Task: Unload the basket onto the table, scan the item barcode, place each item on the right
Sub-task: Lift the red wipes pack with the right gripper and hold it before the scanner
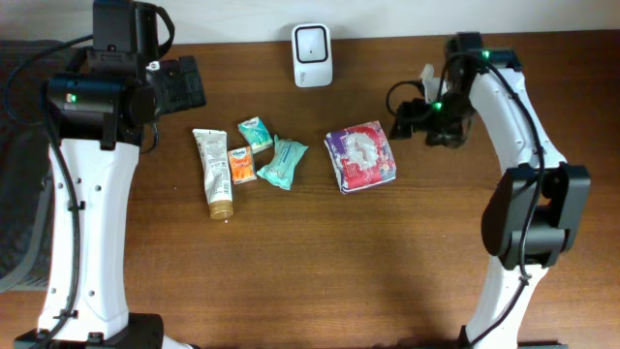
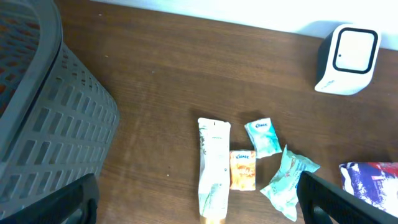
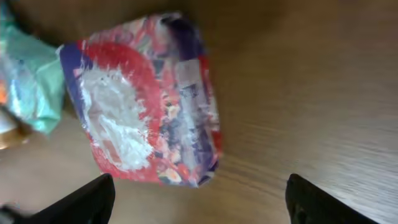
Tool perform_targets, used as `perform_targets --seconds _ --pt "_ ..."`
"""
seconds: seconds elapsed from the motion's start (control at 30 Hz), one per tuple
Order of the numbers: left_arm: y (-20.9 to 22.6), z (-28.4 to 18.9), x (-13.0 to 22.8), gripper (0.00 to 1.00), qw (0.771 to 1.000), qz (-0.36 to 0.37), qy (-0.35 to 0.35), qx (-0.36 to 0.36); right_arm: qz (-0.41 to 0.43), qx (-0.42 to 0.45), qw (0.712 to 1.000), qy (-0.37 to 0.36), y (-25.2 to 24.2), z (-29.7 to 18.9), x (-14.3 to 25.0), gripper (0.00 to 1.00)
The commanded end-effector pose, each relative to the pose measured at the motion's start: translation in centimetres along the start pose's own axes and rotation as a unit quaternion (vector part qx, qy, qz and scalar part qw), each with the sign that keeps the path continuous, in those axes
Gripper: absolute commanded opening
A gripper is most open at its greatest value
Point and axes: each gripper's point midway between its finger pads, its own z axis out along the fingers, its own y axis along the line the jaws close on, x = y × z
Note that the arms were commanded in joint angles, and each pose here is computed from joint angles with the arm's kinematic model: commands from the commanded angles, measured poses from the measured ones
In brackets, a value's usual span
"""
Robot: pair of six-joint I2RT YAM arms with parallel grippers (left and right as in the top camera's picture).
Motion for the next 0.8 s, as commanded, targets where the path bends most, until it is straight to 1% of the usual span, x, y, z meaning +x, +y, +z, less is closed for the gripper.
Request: perform_targets --seconds 0.0,0.03,0.07,0.1,0.13,0.2,0.23,0.27,0.3,0.4,0.47,0.57,0.63,0.67,0.7,0.77 --pt "0.4 -0.2 -0.1 0.99 1.0 -0.006 -0.004 -0.005 -0.021 -0.083 0.996 0.012 1.6 3.2 1.2 0.82" --pt "0.4 -0.2 -0.1 0.99 1.0 -0.006 -0.004 -0.005 -0.023 -0.092 0.995 0.011 1.8 4.3 1.5 0.81" --pt "0.4 -0.2 -0.1 0.99 1.0 -0.006 -0.004 -0.005 -0.018 -0.098 0.995 0.012 1.8 5.0 1.7 0.76" --pt "0.4 -0.2 -0.1 0.99 1.0 -0.006 -0.004 -0.005 -0.001 -0.099 0.995 0.011 1.7 6.2 2.0 0.66" --pt "0.4 -0.2 -0.1 0.99 1.0 -0.006 -0.004 -0.005 0.013 -0.099 0.995 0.01 1.4 7.5 2.4 0.64" --pt "0.4 -0.2 -0.1 0.99 1.0 -0.006 -0.004 -0.005 0.015 -0.099 0.995 0.007 1.3 8.6 2.7 0.62" --pt "0.4 -0.2 -0.1 0.99 1.0 -0.006 -0.004 -0.005 0.013 -0.104 0.994 0.008 1.5 9.0 3.0 0.5" --pt "0.4 -0.2 -0.1 0.99 1.0 -0.006 -0.004 -0.005 0.01 -0.112 0.994 0.011 2.0 9.1 3.1 0.23" --pt "0.4 -0.2 -0.1 0.99 1.0 -0.006 -0.004 -0.005 0.006 -0.139 0.99 0.008 3.1 8.7 2.9 0.04" --pt "0.4 -0.2 -0.1 0.99 1.0 -0.006 -0.004 -0.005 0.02 -0.194 0.981 -0.017 5.8 6.3 0.3 0.04" --pt "0.4 -0.2 -0.1 0.99 1.0 -0.006 -0.004 -0.005 0.0 -0.234 0.97 -0.059 8.6 2.7 -3.0 0.04" --pt "0.4 -0.2 -0.1 0.99 1.0 -0.006 -0.004 -0.005 -0.004 -0.251 0.956 -0.149 11.1 -1.6 -8.6 0.04" --pt "0.4 -0.2 -0.1 0.99 1.0 -0.006 -0.004 -0.005 0.007 -0.262 0.946 -0.193 12.1 -2.7 -11.0 0.04" --pt "0.4 -0.2 -0.1 0.99 1.0 -0.006 -0.004 -0.005 0.027 -0.245 0.941 -0.232 12.3 -2.9 -12.9 0.04" --pt "0.4 -0.2 -0.1 0.99 1.0 -0.006 -0.004 -0.005 0.014 -0.237 0.936 -0.26 13.2 -3.0 -13.9 0.04" --pt "0.4 -0.2 -0.1 0.99 1.0 -0.006 -0.004 -0.005 0.012 -0.235 0.928 -0.288 14.3 -3.0 -15.1 0.04"
